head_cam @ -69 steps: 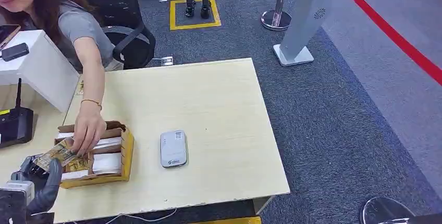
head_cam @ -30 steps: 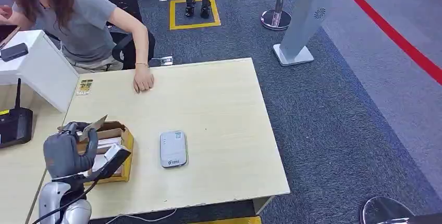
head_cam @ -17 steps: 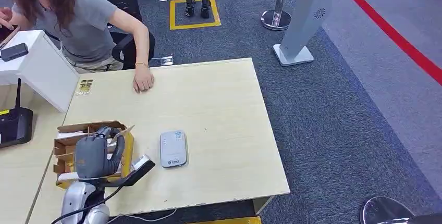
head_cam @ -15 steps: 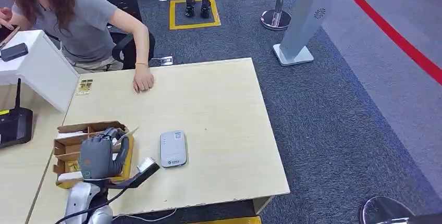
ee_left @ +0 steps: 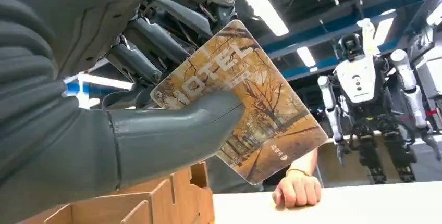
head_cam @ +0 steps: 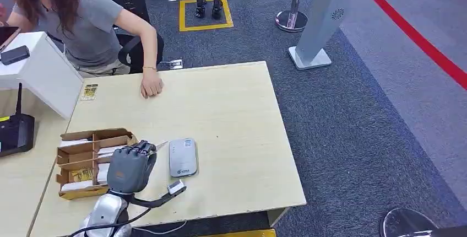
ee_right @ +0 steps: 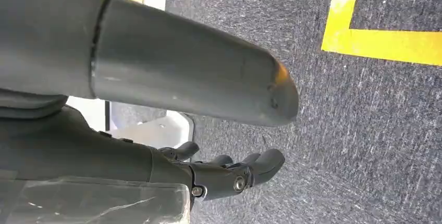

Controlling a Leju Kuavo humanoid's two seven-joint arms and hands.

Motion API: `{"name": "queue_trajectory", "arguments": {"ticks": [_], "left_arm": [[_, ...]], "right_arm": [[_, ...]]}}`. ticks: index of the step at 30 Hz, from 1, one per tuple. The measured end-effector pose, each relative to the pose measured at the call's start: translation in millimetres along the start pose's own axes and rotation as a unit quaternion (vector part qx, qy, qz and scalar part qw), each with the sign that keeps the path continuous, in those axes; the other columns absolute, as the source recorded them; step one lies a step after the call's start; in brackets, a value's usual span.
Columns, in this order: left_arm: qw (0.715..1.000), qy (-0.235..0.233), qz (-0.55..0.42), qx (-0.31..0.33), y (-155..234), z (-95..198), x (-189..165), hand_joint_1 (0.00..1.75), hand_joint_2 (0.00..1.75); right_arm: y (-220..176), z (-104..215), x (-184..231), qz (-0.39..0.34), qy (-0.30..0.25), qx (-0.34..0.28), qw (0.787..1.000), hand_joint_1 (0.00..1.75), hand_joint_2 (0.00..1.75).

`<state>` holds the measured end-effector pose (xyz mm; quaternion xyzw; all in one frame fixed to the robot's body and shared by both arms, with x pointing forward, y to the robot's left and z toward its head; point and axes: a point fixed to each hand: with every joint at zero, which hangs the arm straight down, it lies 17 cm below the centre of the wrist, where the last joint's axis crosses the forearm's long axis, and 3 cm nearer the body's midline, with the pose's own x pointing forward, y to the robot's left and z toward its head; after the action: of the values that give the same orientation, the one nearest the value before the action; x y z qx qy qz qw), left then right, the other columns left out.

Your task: Pass the card to the sensor for recognition and then transmit it.

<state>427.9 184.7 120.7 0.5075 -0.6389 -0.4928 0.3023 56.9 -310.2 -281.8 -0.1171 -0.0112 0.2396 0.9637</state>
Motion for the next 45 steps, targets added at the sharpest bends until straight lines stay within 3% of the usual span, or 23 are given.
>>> {"name": "queue_trajectory", "arguments": {"ticks": [20, 32, 39, 45], "left_arm": [[0.996, -0.026, -0.079, -0.014, -20, -17, -5, 1.75, 1.75], [0.996, -0.046, -0.078, -0.001, -19, -30, 3, 1.75, 1.75], [0.997, -0.062, -0.041, 0.014, -15, -38, 23, 1.75, 1.75], [0.999, -0.036, 0.04, 0.006, -16, -44, 28, 1.75, 1.75]], "right_arm": [[-1, 0, 4, 0.021, -0.005, -0.002, 1.0, 0.0, 0.0], [-4, 1, 9, 0.033, -0.007, -0.004, 0.999, 0.0, 0.0], [-4, 1, 9, 0.036, -0.007, -0.004, 0.999, 0.0, 0.0], [-5, 1, 9, 0.033, -0.006, -0.006, 0.999, 0.0, 0.0]]}}
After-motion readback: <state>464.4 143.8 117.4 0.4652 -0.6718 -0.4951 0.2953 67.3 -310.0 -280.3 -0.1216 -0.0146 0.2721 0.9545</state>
